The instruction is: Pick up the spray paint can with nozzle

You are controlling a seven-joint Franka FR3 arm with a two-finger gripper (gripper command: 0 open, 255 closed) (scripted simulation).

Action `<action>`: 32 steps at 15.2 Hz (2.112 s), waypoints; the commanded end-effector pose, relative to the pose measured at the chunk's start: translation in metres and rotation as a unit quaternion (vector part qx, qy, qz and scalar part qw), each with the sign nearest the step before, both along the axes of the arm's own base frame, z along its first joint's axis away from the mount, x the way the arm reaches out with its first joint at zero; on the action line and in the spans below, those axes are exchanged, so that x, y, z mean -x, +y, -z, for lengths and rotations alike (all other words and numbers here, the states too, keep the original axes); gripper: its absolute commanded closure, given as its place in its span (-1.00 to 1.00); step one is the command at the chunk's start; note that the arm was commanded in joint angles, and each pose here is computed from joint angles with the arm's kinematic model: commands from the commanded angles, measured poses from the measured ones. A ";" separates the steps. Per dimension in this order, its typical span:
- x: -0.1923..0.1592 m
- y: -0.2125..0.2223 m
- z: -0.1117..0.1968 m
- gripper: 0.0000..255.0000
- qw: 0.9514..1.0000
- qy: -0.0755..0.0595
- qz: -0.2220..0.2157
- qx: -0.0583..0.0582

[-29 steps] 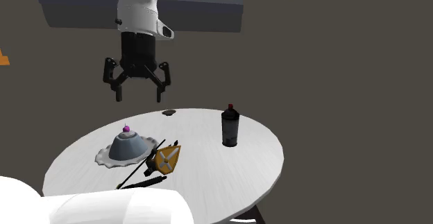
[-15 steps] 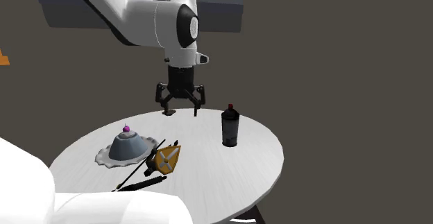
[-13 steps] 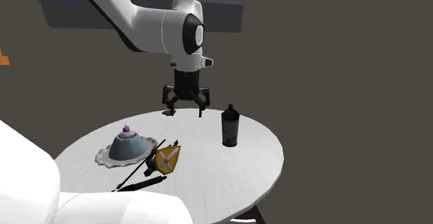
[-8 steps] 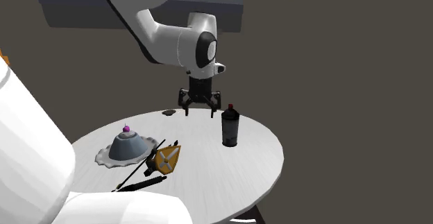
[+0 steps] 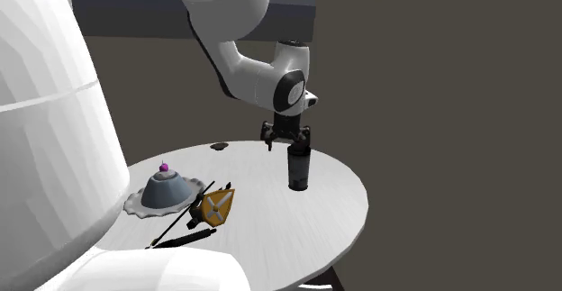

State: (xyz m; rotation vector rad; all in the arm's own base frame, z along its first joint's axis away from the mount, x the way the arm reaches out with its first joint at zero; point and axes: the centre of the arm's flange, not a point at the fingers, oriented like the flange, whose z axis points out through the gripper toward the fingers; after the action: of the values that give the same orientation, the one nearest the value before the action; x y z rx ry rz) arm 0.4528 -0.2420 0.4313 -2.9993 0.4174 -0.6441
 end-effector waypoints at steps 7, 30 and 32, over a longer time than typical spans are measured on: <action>-0.027 -0.050 0.030 -1.00 0.998 -0.051 0.037 0.004; -0.027 -0.050 0.027 1.00 0.998 -0.051 0.037 0.004; -0.027 -0.050 0.017 1.00 0.998 -0.051 0.037 0.004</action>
State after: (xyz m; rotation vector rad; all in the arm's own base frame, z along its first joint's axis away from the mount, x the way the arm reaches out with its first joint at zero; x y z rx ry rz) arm 0.4787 -0.2927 0.4091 -2.9530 0.5226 -0.8018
